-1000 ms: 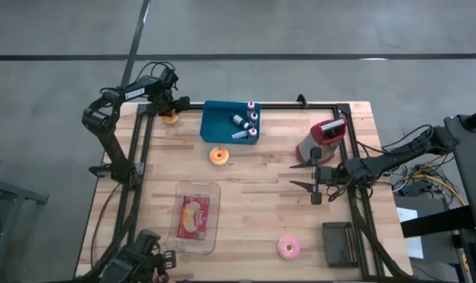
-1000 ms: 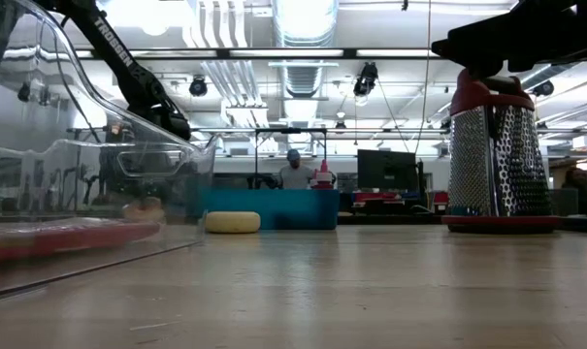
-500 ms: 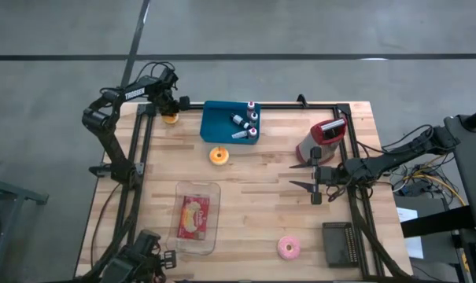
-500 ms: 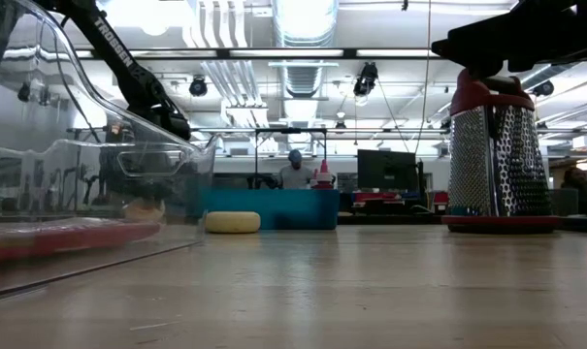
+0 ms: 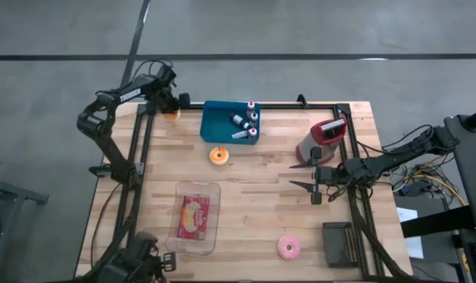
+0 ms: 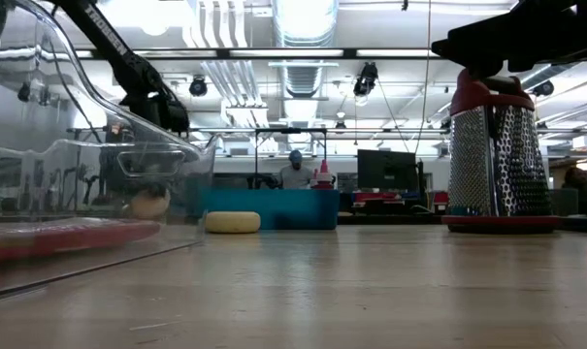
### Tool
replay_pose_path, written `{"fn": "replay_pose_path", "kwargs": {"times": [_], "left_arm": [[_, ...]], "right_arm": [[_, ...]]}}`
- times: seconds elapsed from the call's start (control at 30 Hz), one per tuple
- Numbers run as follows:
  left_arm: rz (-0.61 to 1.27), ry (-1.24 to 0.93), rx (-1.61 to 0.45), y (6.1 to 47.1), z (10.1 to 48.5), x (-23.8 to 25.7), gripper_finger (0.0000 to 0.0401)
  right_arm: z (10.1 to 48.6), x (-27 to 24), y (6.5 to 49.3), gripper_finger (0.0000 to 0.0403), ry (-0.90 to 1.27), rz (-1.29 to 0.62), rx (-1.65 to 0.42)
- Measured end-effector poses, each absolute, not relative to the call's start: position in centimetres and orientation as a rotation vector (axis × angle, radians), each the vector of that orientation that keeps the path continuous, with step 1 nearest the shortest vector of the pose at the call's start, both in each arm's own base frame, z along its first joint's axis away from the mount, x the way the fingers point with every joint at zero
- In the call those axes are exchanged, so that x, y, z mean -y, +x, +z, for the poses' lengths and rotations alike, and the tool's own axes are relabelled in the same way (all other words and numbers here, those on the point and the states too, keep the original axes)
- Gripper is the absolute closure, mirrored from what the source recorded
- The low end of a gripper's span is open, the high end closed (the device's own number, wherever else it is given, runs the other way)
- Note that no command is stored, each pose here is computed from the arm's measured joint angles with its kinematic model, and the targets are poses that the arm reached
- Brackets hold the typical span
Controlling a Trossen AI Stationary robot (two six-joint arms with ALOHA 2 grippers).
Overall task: Pick & Place Food Item
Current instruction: Put the top yellow black donut into the black bin
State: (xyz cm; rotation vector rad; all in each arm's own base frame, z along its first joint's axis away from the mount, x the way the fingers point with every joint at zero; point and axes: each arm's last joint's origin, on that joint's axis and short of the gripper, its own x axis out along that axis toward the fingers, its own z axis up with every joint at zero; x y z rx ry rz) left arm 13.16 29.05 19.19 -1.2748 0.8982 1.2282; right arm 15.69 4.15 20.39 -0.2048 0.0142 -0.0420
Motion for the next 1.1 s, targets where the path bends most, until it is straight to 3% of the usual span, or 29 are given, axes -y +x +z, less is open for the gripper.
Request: {"fn": "replay_pose_path", "kwargs": {"times": [0.53,0.83,1.1], "left_arm": [[1.082,-0.938,-0.682,17.9,28.2,-21.6,0.0358],[0.745,-0.573,-0.622,22.5,31.6,-14.9,0.0356],[0.360,-0.171,-0.612,27.1,32.0,-7.9,0.0353]], "right_arm": [[20.4,-4.2,15.7,0.0186,-0.205,-0.042,-0.014],[20.4,-4.1,15.7,0.0186,-0.205,-0.042,-0.014],[20.4,-4.1,15.7,0.0186,-0.205,-0.043,-0.014]]}}
